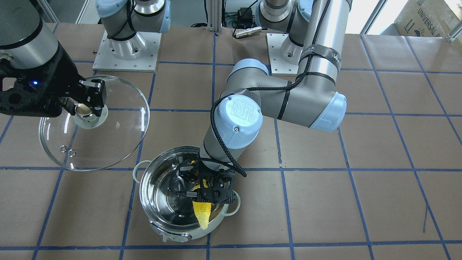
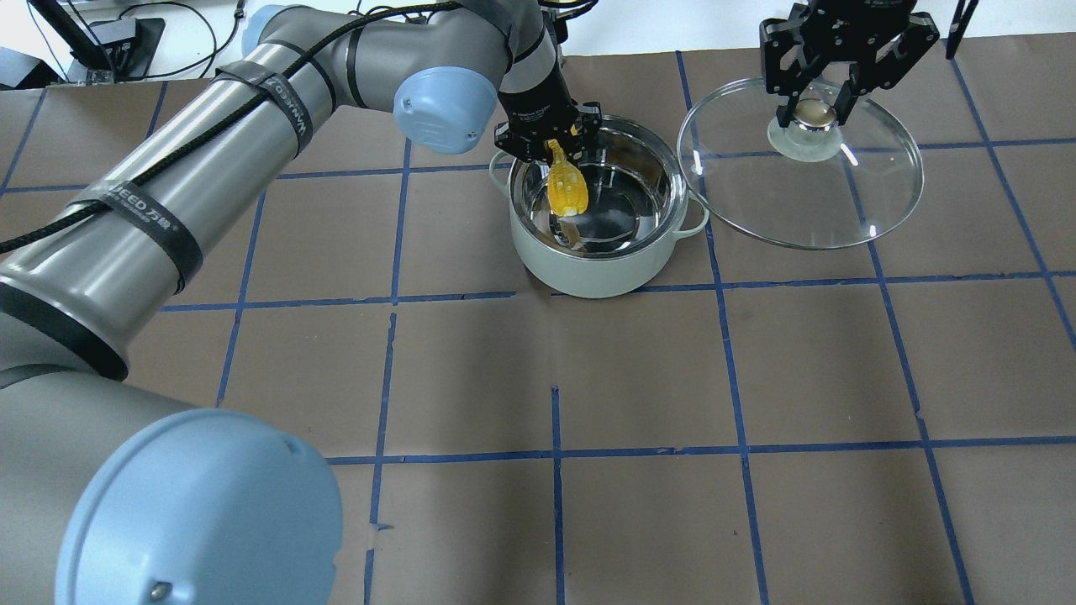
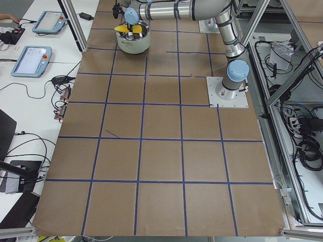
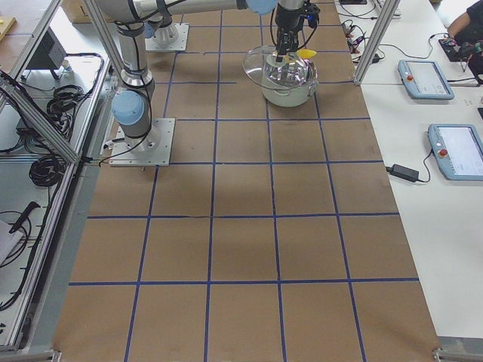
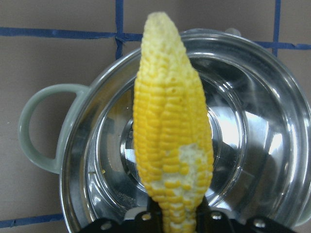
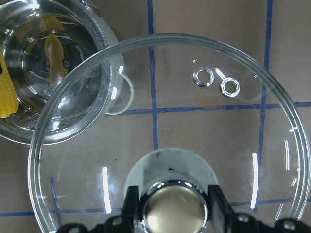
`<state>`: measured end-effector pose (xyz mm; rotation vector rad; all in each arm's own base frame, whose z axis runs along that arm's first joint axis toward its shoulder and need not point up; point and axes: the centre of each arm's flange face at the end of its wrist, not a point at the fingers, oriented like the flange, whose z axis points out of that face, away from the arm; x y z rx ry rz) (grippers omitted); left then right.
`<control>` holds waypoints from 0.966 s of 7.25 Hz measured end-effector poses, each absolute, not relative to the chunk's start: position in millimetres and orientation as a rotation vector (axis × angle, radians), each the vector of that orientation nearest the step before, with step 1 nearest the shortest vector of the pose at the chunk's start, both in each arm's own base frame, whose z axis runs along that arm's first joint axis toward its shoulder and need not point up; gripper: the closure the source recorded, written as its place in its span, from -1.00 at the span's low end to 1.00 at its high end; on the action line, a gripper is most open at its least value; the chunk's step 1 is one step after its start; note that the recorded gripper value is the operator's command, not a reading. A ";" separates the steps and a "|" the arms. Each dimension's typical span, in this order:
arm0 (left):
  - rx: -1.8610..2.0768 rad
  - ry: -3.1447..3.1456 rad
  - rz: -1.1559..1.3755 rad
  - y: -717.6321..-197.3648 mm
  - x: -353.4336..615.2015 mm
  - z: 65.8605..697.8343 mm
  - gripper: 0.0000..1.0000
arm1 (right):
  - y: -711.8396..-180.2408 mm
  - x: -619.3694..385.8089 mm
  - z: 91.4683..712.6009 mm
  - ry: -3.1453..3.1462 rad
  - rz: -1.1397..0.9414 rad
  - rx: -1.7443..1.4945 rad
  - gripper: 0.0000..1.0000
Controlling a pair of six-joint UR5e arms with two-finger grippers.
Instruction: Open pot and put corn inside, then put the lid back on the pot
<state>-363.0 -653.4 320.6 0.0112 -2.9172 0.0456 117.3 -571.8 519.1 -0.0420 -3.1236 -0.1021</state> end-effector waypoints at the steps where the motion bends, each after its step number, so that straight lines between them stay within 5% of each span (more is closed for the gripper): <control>1: -0.002 -2.933 0.043 -651.9 -369.4 312.0 0.47 | -571.6 117.0 519.4 -3.123 -0.102 -0.042 0.35; 2: -0.014 -2.941 0.034 -650.0 -375.4 305.0 -0.44 | -571.6 116.8 519.6 -3.123 -0.101 -0.041 0.35; 3: -0.022 -2.948 0.026 -649.1 -380.0 298.1 -0.79 | -571.5 117.3 519.7 -3.123 -0.100 -0.040 0.35; 7: -0.055 -3.003 0.056 -645.7 -390.7 290.1 -0.99 | -571.1 118.6 519.4 -3.124 -0.101 -0.037 0.35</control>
